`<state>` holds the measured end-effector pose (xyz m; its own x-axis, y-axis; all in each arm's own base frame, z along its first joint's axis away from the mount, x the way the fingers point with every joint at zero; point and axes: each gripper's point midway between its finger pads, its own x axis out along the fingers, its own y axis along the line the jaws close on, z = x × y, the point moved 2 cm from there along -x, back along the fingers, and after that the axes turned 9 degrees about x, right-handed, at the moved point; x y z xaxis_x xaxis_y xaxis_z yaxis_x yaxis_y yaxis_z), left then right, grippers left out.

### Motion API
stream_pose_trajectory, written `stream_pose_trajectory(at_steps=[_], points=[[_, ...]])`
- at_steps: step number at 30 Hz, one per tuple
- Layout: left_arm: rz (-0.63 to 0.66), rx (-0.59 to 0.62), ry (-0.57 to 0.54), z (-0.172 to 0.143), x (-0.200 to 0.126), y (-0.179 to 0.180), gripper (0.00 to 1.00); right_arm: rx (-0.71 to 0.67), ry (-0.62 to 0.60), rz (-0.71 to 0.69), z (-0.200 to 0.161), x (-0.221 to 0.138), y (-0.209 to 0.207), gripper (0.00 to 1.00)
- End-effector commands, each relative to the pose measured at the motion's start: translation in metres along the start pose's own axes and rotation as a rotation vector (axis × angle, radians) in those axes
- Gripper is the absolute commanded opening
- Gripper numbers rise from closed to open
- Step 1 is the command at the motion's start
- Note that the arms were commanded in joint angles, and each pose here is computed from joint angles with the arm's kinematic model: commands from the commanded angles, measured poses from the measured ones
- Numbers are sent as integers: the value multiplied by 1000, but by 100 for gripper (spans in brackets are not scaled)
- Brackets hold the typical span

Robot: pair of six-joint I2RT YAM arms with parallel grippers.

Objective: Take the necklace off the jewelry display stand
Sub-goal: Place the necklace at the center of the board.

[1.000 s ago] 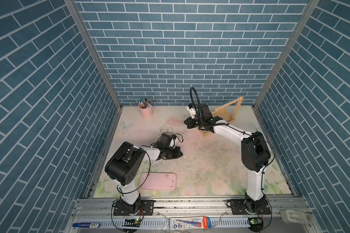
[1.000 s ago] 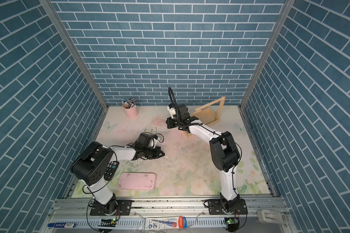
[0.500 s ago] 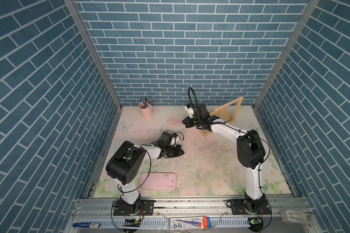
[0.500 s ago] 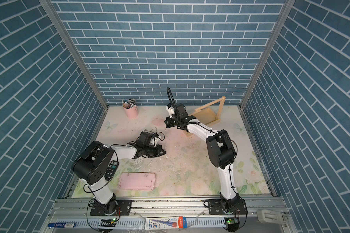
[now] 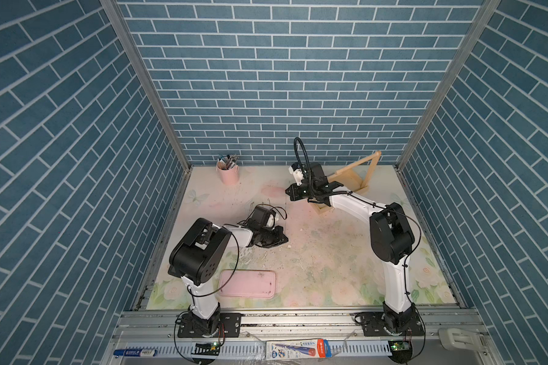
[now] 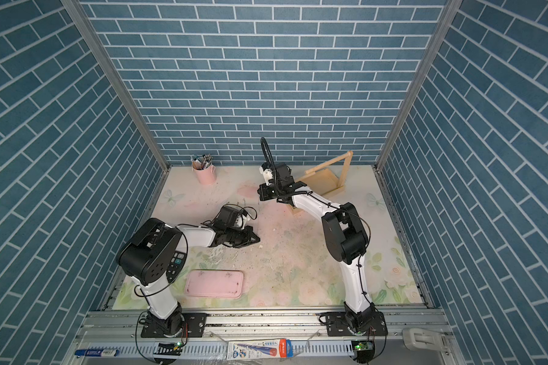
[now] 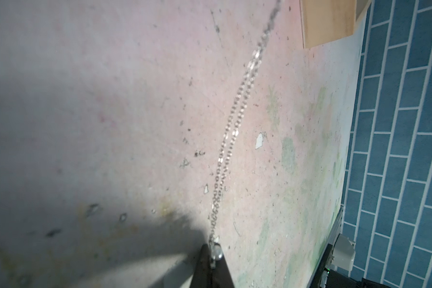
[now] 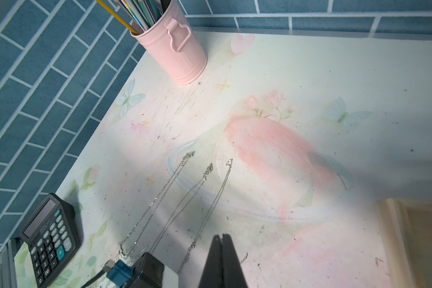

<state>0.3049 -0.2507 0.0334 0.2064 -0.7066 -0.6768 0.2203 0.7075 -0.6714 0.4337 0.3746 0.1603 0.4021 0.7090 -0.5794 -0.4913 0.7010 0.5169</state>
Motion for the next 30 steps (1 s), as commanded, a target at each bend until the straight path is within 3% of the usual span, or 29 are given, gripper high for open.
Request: stream_pose_trajectory(at_steps=[1,30], points=[[-9,-44,14,2,2,0,5,22,-2,18,-1,6,0,0],[11,-120,50,7,7,8,8,50,7,33,-8,15,2,0]])
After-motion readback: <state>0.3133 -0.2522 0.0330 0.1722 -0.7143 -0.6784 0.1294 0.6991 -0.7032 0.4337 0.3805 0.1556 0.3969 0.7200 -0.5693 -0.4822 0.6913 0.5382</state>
